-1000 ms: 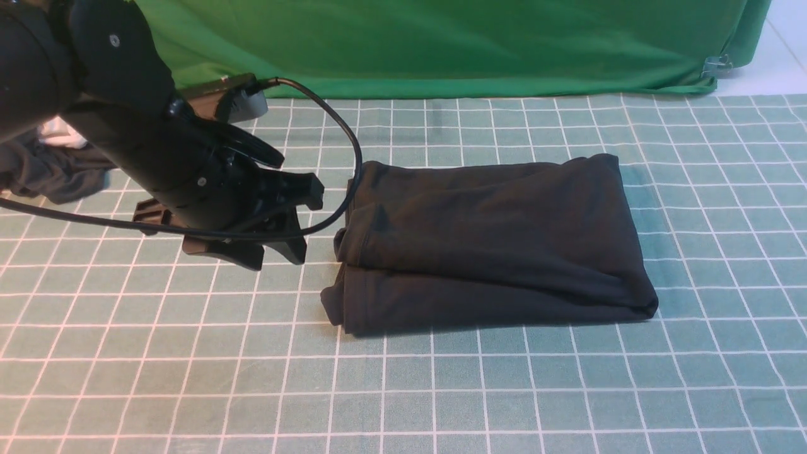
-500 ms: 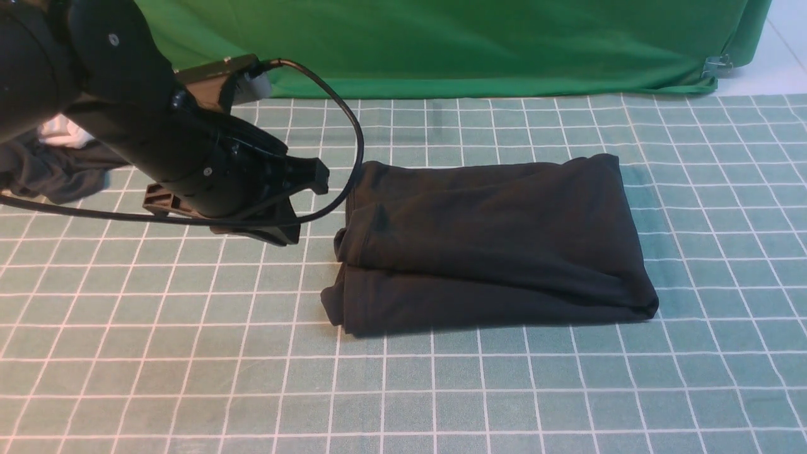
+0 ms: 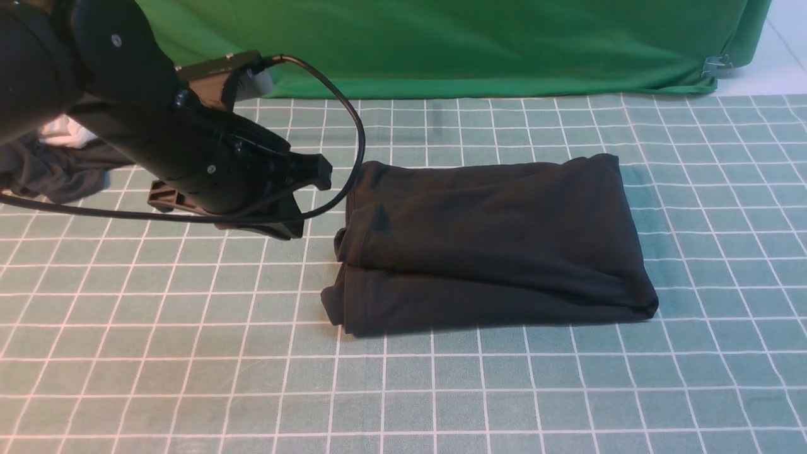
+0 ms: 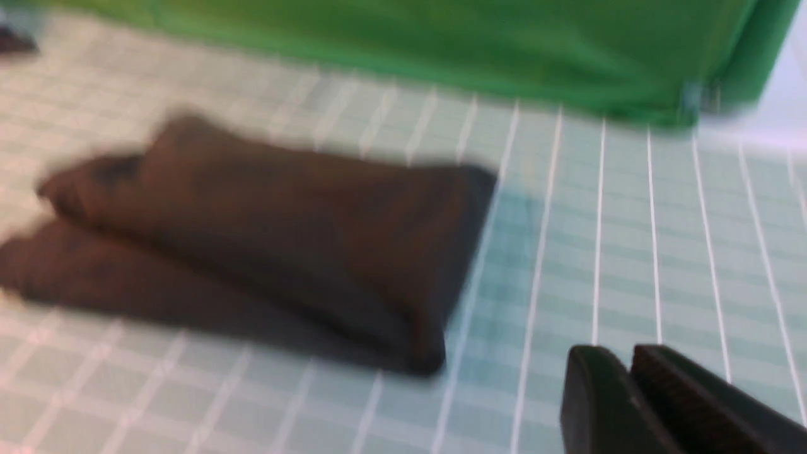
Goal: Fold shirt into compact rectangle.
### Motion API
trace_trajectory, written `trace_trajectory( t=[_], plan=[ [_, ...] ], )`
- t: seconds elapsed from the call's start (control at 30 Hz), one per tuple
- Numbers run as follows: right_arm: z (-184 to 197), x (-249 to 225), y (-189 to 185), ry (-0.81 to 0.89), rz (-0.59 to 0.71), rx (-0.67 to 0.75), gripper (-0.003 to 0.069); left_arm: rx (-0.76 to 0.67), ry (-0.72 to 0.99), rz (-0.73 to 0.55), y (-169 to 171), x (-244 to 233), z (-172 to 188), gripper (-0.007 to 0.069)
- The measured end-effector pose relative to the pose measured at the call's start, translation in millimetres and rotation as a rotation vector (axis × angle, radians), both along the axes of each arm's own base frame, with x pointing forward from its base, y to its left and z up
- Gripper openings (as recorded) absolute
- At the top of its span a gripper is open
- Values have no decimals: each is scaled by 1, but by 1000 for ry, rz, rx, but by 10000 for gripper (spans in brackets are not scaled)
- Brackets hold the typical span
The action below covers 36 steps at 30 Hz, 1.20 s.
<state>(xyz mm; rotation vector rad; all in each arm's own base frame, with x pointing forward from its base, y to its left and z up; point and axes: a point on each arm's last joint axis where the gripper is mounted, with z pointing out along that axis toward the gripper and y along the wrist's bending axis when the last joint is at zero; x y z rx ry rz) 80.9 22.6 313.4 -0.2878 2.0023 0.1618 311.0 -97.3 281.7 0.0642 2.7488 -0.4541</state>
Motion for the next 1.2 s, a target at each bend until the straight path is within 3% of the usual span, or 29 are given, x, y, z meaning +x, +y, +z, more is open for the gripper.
trace_trajectory(
  t=[0.13,0.23,0.37,0.53,0.67,1.2],
  plan=[
    [-11,-5,-3,122,-5,-62,60,3,-7,-6,0,0,0,11],
    [-14,-5,-3,95,20,-93,26,4,-21,-3,0,1,1,11],
    [-23,4,4,-93,53,-29,18,6,-36,-2,0,3,1,11],
    [-62,12,12,-390,101,67,18,11,-49,-14,0,3,2,12],
    [-65,9,13,-542,115,125,19,10,-70,-12,0,5,2,12],
    [-62,8,13,-590,117,152,56,7,-85,-8,0,6,3,12]
  ],
)
